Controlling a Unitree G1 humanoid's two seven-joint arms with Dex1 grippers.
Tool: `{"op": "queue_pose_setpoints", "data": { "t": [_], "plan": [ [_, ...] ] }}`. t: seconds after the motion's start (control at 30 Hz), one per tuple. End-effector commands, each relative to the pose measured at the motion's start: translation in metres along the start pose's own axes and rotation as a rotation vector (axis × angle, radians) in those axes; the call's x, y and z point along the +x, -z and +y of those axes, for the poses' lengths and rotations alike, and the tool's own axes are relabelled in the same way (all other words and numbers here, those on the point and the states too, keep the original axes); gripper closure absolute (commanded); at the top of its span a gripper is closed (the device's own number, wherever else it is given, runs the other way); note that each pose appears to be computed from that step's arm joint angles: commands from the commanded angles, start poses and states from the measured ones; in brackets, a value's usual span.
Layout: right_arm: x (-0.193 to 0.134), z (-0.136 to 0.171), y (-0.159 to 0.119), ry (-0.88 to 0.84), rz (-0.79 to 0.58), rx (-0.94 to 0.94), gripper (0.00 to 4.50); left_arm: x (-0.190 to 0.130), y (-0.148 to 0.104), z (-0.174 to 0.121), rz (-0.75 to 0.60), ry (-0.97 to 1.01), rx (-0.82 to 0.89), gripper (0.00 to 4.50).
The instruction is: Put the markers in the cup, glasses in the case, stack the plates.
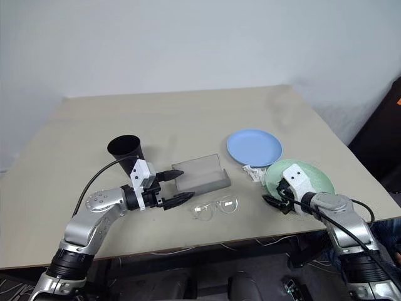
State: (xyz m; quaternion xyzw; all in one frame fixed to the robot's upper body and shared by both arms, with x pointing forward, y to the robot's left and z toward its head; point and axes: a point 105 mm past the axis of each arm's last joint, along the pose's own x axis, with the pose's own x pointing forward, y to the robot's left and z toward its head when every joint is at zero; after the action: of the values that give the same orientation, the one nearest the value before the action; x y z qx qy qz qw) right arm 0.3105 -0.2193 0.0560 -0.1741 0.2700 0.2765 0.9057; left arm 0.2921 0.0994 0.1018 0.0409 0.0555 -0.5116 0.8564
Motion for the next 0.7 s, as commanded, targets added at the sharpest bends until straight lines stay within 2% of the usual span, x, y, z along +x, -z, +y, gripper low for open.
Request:
{"op": "queue_pose_setpoints", "data": {
  "t": [0.03,0.27,0.3,0.4,0.6,0.7],
  "plan": [
    [-0.002,-0.006,-0.016,0.05,-0.009,-0.036,0.62,0.003,-0.01,0.0,-0.028,0.007,0.038,0.22],
    [0.003,-0.011,-0.015,0.12,0.068,-0.06,0.62,0.003,-0.008,-0.001,-0.027,-0.001,0.037,0.22],
    [0.003,-0.013,-0.015,0.126,0.074,-0.053,0.8,0.003,-0.008,-0.001,-0.026,-0.002,0.037,0.2],
    [0.002,-0.018,-0.014,0.15,0.091,-0.048,1.49,0.003,-0.007,-0.001,-0.026,-0.003,0.038,0.19],
    [0.0,-0.028,-0.015,0.183,0.105,-0.059,3.65,0.005,-0.007,-0.001,-0.026,-0.001,0.042,0.19],
    [0.0,-0.033,-0.015,0.199,0.108,-0.057,4.47,0.006,-0.007,-0.001,-0.027,0.001,0.044,0.19]
  ]
}}
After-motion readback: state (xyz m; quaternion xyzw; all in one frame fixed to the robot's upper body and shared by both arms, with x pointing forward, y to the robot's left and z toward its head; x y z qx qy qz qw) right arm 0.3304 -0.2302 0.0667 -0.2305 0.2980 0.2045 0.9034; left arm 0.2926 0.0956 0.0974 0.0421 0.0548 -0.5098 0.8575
